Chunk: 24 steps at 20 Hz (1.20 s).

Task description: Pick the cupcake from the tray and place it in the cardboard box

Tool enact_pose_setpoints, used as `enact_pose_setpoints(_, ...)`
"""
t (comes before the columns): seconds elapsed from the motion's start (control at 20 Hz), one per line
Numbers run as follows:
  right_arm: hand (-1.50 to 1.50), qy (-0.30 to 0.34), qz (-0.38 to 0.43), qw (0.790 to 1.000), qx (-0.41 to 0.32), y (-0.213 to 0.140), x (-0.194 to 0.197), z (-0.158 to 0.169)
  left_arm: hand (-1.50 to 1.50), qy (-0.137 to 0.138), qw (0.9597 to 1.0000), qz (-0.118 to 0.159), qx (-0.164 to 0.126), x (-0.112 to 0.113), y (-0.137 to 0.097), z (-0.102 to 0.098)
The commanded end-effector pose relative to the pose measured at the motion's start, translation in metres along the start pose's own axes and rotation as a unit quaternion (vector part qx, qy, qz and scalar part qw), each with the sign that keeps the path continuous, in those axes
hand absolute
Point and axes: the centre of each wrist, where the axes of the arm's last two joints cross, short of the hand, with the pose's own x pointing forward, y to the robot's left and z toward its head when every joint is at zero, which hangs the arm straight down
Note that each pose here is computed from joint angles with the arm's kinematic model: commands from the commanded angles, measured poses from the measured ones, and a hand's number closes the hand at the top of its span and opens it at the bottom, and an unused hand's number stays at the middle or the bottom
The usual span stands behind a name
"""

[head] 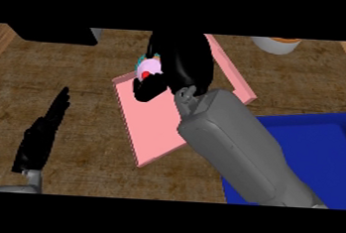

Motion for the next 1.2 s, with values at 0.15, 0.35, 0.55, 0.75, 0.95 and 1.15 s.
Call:
enact_pose_setpoints(0.15,1.5,0.049,0.024,0.998,0.023,0.053,-0.016,-0.032,0.0,-0.005,1.0,0.003,0.005,0.001,-0.006,-0.005)
enact_pose_setpoints(0.35,-1.5,0.086,-0.023,0.995,0.034,0.058,-0.031,-0.051,0.0,-0.004,1.0,-0.007,-0.006,-0.003,-0.017,-0.006)
enact_pose_setpoints(0.55,-1.5,0.073,-0.047,0.996,0.009,0.081,-0.04,-0.045,0.0,-0.005,0.9999,-0.006,-0.011,-0.004,-0.01,-0.011)
enact_pose_setpoints(0.75,-1.5,0.059,-0.122,0.99,-0.049,0.078,-0.051,-0.049,0.0,-0.003,1.0,0.0,-0.003,0.002,-0.007,-0.009)
enact_pose_setpoints(0.95,-1.5,0.066,-0.203,0.968,-0.133,0.067,-0.046,-0.052,0.0,-0.004,0.9999,0.008,-0.008,0.003,-0.012,-0.011)
enact_pose_setpoints(1.15,-1.5,0.06,-0.288,0.943,-0.158,0.05,-0.049,-0.051,0.0,0.012,0.9999,0.008,0.001,0.0,0.0,-0.013)
